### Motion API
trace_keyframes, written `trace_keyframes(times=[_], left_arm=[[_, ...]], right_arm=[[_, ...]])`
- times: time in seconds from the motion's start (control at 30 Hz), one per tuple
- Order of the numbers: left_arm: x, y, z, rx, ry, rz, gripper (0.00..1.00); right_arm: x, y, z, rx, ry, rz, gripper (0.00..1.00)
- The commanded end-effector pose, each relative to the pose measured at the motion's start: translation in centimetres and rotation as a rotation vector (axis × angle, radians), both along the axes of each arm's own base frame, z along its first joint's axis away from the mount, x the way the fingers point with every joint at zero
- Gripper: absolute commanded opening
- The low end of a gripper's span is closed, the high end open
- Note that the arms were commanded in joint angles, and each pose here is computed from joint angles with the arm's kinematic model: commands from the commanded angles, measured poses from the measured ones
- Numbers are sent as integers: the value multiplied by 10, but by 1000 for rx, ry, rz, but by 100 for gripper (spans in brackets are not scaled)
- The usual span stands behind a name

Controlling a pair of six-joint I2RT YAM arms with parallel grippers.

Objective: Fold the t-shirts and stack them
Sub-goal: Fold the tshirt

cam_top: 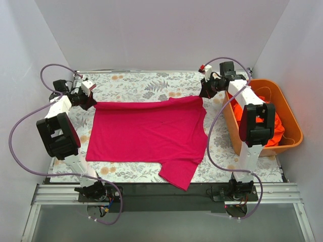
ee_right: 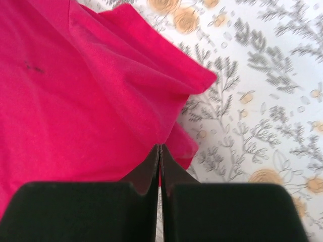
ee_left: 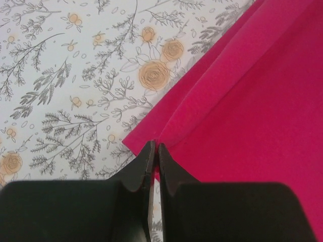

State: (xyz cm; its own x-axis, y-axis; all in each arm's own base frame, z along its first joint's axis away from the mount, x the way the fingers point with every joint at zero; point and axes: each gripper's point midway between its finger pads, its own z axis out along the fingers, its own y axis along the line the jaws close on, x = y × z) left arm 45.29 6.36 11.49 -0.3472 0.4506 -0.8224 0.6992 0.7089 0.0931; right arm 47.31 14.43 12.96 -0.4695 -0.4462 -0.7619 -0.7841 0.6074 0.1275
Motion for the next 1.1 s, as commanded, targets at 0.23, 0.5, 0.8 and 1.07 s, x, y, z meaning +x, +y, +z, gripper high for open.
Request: trace_keyframes(times=[0.23, 0.5, 0.8, 1.07], left_arm=[[-47, 6, -16, 80, 23, -32, 0], [-49, 17, -48, 112, 89, 3, 0], [-22, 26, -32, 92, 51, 45, 0], [-30, 25, -39, 137, 62, -24, 0]], right_arm=[[-50, -1, -9, -7, 29, 85, 1], [-70, 9, -28, -38, 68, 130, 1], [-56, 14, -13, -28, 49, 111, 1], [-67, 10, -27, -74, 71, 133, 1]])
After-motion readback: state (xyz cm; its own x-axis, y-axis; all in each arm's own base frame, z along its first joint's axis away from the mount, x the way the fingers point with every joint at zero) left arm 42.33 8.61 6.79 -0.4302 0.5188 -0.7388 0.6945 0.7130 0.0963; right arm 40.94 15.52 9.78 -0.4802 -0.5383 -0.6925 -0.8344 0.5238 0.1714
